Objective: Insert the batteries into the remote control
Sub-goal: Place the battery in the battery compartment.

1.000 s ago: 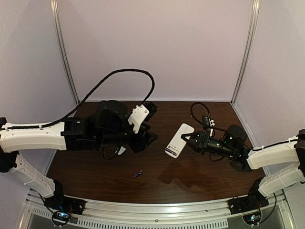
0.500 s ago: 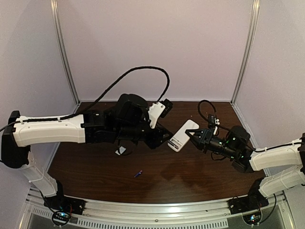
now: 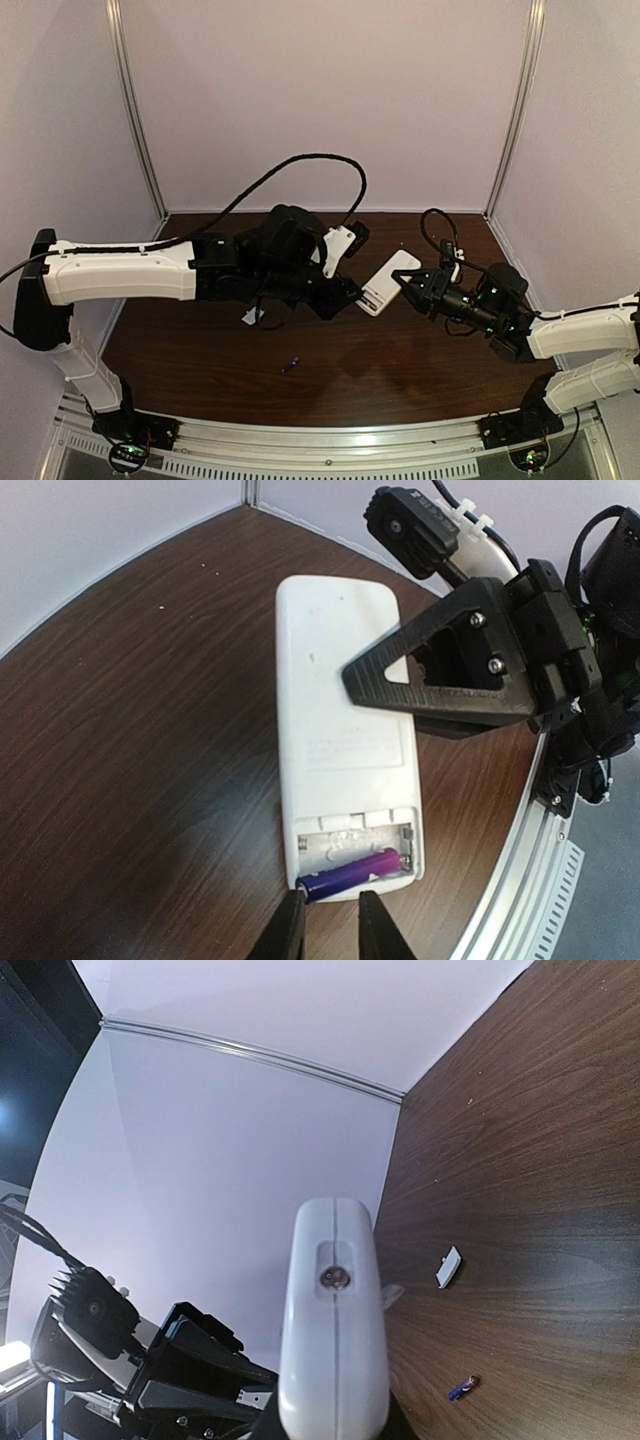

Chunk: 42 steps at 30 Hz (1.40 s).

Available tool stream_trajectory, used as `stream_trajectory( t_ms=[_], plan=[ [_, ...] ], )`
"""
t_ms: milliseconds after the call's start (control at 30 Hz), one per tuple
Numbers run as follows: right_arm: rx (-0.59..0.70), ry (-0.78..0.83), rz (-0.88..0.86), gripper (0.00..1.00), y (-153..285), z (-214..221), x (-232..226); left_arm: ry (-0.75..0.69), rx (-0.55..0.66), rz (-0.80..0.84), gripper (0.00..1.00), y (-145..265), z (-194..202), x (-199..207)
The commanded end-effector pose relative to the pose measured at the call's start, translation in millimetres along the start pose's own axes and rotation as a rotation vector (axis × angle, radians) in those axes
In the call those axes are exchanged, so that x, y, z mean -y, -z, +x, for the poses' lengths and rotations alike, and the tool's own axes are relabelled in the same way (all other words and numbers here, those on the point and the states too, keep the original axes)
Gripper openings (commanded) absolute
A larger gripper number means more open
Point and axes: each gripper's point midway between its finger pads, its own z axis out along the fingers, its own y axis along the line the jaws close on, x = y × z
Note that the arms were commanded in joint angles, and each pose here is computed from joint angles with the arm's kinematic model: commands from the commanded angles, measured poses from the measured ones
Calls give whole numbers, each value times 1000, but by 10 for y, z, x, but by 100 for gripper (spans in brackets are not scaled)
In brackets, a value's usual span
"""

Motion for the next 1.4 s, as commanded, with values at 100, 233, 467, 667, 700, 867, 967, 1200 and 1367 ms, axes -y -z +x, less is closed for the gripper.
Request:
stream_trajectory(
  t_ms=[100,233,467,667,700,867,967,1200,1367],
  plan=[
    [13,-9,-6,0,34,-10,-2,-4,8,-3,18,-23,-91,0],
    [14,-9,-8,0,39,-10,-7,-12,4,3,15,-41,-87,10],
    [16,-8,-15,0,50,-15,-32,-13,-7,1,14,-67,-48,4],
    [17,-9,-17,0,60,-13,-33,-13,-22,-11,18,-104,0,-21],
    [18,-7,-20,0,60,-15,-40,-15,-25,-11,18,-113,10,-21],
    [16,-10,-26,0,60,-11,-52,-17,-28,-10,18,-125,14,-19],
    [16,-9,-31,0,57,-14,-68,-22,-33,-7,16,-138,30,-16],
    [19,-6,-48,0,51,-26,-104,-31,-59,10,10,-195,101,7],
    [19,-1,-62,0,43,-31,-143,-38,-87,13,7,-251,168,12]
  ],
)
